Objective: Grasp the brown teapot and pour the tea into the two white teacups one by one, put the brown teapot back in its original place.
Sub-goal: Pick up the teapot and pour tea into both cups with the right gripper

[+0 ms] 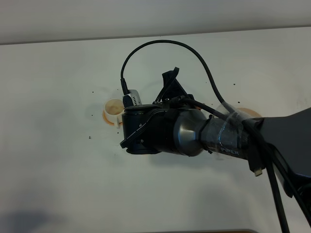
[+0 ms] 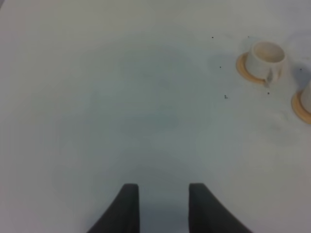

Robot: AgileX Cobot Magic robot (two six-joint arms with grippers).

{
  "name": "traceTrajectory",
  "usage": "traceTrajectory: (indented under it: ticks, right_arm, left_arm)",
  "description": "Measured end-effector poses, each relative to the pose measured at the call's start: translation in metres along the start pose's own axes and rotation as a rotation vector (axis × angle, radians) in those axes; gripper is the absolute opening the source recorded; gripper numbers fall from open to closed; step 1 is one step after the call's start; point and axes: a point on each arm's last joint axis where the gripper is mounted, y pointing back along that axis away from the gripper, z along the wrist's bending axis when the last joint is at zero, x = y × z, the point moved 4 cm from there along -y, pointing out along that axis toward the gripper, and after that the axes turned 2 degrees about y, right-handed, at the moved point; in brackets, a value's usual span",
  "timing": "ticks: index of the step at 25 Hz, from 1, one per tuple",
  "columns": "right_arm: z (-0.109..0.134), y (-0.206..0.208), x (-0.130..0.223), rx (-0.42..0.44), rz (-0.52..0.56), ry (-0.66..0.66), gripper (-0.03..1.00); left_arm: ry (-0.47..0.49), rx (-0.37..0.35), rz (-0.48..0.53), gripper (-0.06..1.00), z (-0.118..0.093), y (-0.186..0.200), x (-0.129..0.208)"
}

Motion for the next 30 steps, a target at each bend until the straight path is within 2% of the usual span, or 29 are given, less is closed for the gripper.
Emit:
traceTrajectory:
  ticks: [7,30]
  right_arm:
    - [-0.0002,0.0003,-0.0001,0.003,0.001,0.027,0.09]
    - [-0.0092,0.0054,-0.0034,0.094,0.007,0.151,0.09]
  left_arm:
    - [0.0,0.0,0.0,0.25,0.0,0.0,0.0]
    - [0.0,0.0,0.0,0.25,0.0,0.0,0.0]
